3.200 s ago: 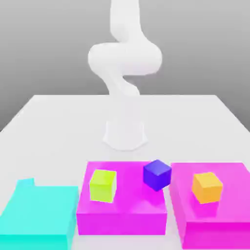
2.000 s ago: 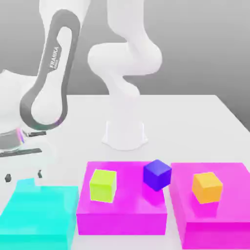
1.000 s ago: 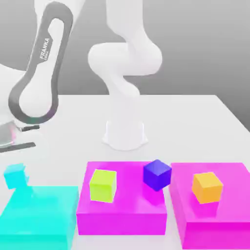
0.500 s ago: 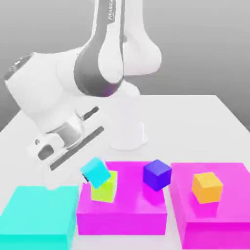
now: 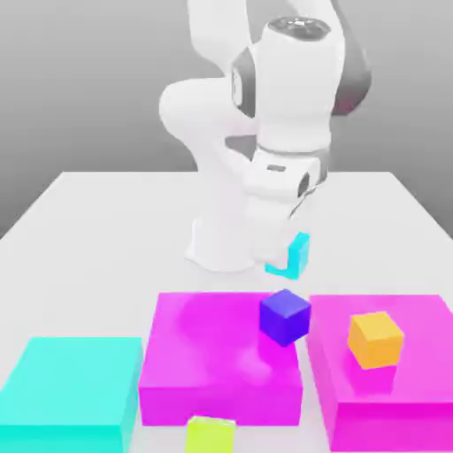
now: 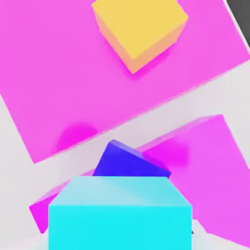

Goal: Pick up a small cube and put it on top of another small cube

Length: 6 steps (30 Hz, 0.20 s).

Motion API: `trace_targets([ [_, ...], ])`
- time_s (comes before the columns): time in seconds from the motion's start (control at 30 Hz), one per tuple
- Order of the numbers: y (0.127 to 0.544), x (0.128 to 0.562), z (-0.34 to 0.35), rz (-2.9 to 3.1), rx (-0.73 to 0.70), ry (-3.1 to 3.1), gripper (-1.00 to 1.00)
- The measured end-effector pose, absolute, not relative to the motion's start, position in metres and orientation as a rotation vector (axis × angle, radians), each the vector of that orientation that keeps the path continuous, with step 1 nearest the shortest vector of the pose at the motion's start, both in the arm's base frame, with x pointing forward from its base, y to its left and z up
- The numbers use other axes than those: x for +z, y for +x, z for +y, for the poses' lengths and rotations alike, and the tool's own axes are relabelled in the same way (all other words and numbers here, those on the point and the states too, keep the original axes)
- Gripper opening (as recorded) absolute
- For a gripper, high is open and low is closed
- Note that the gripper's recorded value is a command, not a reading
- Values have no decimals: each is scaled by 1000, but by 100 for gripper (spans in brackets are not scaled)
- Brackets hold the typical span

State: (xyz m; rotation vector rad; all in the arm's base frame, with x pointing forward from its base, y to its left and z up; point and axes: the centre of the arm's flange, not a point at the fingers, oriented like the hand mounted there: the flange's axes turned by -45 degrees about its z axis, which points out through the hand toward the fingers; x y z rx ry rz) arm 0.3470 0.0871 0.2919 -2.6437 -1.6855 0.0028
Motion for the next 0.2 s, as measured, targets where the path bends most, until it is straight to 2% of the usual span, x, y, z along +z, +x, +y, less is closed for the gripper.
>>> trace_targets([
  [0.07,346,269,87,-1689,2,-2646,-100],
  [0.1,345,263,87,-1690,2,-2646,100],
  [0.2,345,263,87,-1690,2,-2646,100],
])
